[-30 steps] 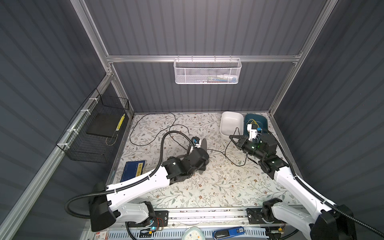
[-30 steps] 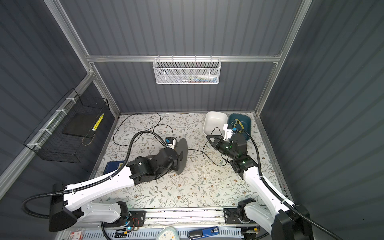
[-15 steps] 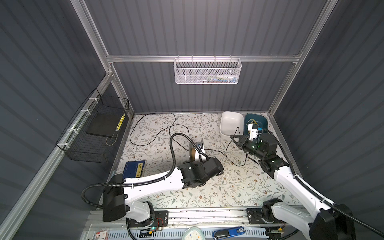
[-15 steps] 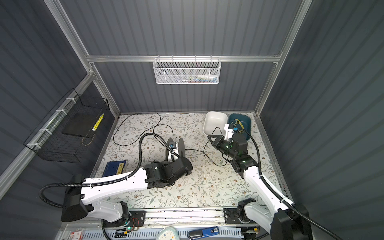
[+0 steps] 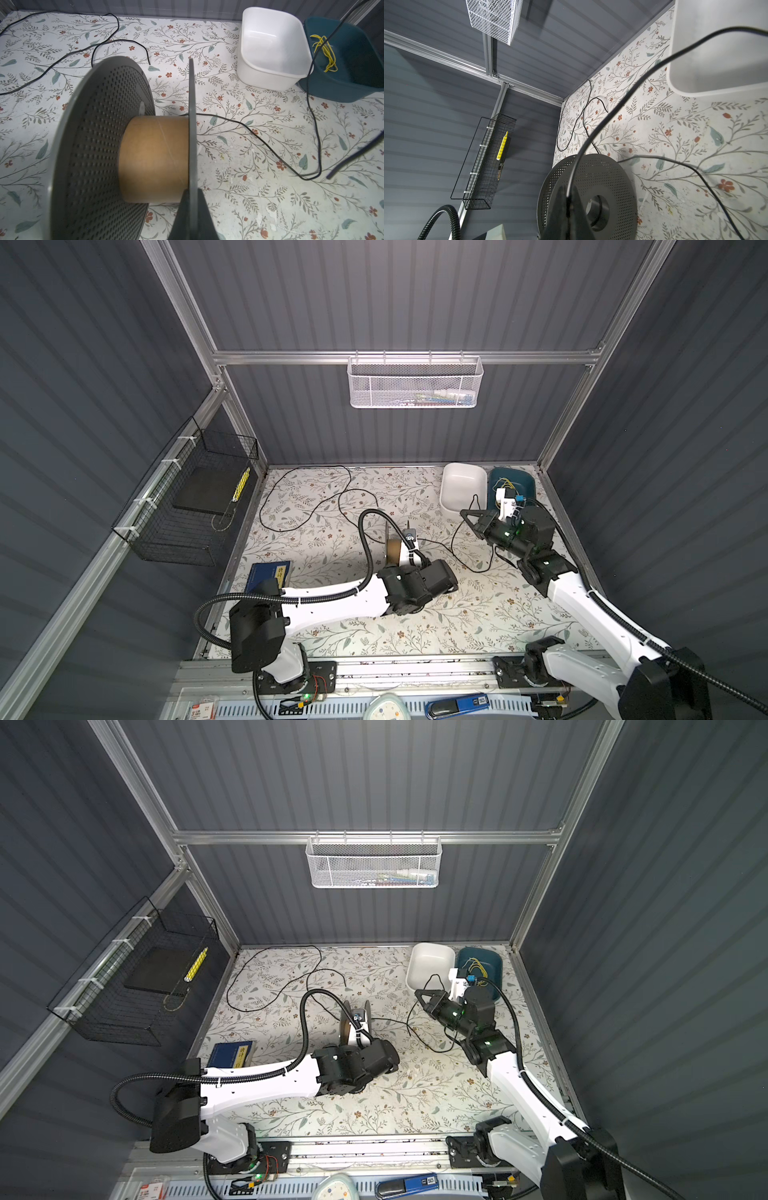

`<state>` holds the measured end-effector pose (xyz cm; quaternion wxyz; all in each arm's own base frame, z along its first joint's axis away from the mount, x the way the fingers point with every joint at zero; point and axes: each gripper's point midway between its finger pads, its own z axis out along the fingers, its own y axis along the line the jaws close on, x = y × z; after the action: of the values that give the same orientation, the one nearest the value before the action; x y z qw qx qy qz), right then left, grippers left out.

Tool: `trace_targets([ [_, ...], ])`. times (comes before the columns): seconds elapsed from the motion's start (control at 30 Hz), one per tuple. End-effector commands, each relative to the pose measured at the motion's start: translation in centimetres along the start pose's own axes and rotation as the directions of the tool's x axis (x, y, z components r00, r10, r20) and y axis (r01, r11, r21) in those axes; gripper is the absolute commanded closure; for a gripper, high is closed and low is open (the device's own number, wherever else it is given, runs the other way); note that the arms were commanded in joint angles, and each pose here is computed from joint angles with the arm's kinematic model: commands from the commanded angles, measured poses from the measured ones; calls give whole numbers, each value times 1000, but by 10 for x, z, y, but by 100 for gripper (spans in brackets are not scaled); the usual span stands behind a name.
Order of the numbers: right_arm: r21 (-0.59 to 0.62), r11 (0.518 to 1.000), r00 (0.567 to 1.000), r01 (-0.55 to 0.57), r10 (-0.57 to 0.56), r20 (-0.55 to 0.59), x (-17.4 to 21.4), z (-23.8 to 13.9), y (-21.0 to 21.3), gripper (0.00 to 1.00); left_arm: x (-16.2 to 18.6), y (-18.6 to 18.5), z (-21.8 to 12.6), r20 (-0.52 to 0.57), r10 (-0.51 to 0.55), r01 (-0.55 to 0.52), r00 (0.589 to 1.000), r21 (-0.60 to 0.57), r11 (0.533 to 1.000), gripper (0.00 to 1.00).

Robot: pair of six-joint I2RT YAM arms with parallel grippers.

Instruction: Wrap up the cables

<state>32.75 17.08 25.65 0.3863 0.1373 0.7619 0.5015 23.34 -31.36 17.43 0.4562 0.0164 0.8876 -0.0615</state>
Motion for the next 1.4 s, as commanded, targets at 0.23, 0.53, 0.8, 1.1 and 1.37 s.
trace_targets([
  [0.23,-45,999,1000,15,-14,12,-4,-6,15,100,-8,3,-5,49,-25,25,998,7,1000,100],
  [0.53,-45,999,1000,15,-14,5,-2,-7,15,100,-13,4,-10,47,13,-14,999,23,1000,75],
  [0.8,-63,998,1000,11,-12,-12,0,-2,19,100,-44,-13,-34,64,98,-105,993,118,987,62],
  [1.1,-186,981,995,53,-68,-72,12,16,80,100,-96,21,-89,131,100,-125,986,199,972,35],
  [1.37,-264,964,984,25,-70,-161,54,62,118,100,-71,60,-80,53,45,-58,998,283,957,28],
])
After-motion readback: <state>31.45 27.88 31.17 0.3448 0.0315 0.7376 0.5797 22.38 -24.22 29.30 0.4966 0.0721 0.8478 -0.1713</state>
